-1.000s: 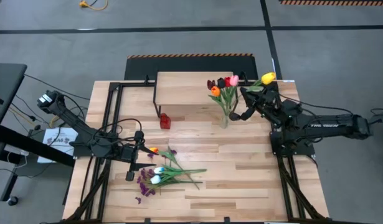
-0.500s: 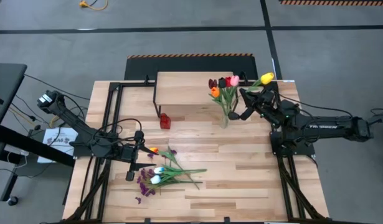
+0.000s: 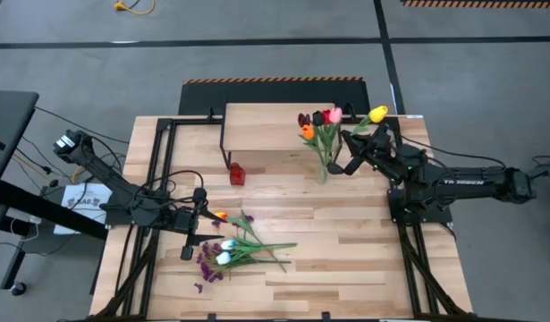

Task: Pick and place flowers into a vace then onto a shelf
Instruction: Put the yellow flower into the transparent vase

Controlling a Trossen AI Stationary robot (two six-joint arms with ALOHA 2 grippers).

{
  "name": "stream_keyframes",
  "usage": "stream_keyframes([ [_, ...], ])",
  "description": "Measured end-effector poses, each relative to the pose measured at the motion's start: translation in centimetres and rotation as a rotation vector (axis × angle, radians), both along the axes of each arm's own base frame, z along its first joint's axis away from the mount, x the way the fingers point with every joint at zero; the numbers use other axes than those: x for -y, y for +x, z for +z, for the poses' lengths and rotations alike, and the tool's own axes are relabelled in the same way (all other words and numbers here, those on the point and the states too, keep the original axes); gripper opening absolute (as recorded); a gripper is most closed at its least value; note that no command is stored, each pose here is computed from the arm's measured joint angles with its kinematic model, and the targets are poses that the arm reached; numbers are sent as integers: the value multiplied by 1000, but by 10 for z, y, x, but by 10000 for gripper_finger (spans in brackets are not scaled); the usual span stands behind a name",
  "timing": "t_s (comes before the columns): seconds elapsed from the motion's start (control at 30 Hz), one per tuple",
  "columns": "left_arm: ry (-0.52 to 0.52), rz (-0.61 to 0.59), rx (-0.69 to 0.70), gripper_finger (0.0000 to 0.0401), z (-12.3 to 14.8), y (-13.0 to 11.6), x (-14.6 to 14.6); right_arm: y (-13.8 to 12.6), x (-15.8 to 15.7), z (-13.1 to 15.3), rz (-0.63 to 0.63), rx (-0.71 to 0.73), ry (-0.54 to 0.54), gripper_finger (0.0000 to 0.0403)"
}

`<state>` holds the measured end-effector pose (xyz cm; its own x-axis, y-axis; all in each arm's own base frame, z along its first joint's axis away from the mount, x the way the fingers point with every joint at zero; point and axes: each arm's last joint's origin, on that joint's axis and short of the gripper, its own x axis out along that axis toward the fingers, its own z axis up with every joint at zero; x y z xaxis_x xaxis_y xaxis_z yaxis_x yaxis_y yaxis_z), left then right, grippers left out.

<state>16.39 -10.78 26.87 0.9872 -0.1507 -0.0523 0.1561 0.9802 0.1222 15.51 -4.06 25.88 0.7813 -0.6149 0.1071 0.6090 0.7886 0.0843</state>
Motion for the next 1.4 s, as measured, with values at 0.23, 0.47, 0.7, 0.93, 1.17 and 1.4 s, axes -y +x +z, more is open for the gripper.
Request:
stream_keyframes([
  [0.23,0,0,0,171,0,0,0,0,0,-4,6,-24,36,9],
  [0.47,0,0,0,171,0,0,0,1,-2,-5,23,-31,47,67],
  [0.7,0,0,0,171,0,0,0,2,-3,-14,59,-104,84,103],
  [0.93,0,1,0,171,0,0,0,1,-3,-22,65,-174,124,113],
  [1.17,-1,1,0,171,0,0,0,1,-4,-27,81,-231,136,113],
  [1.4,-1,1,0,171,0,0,0,0,-5,-32,98,-279,147,113],
])
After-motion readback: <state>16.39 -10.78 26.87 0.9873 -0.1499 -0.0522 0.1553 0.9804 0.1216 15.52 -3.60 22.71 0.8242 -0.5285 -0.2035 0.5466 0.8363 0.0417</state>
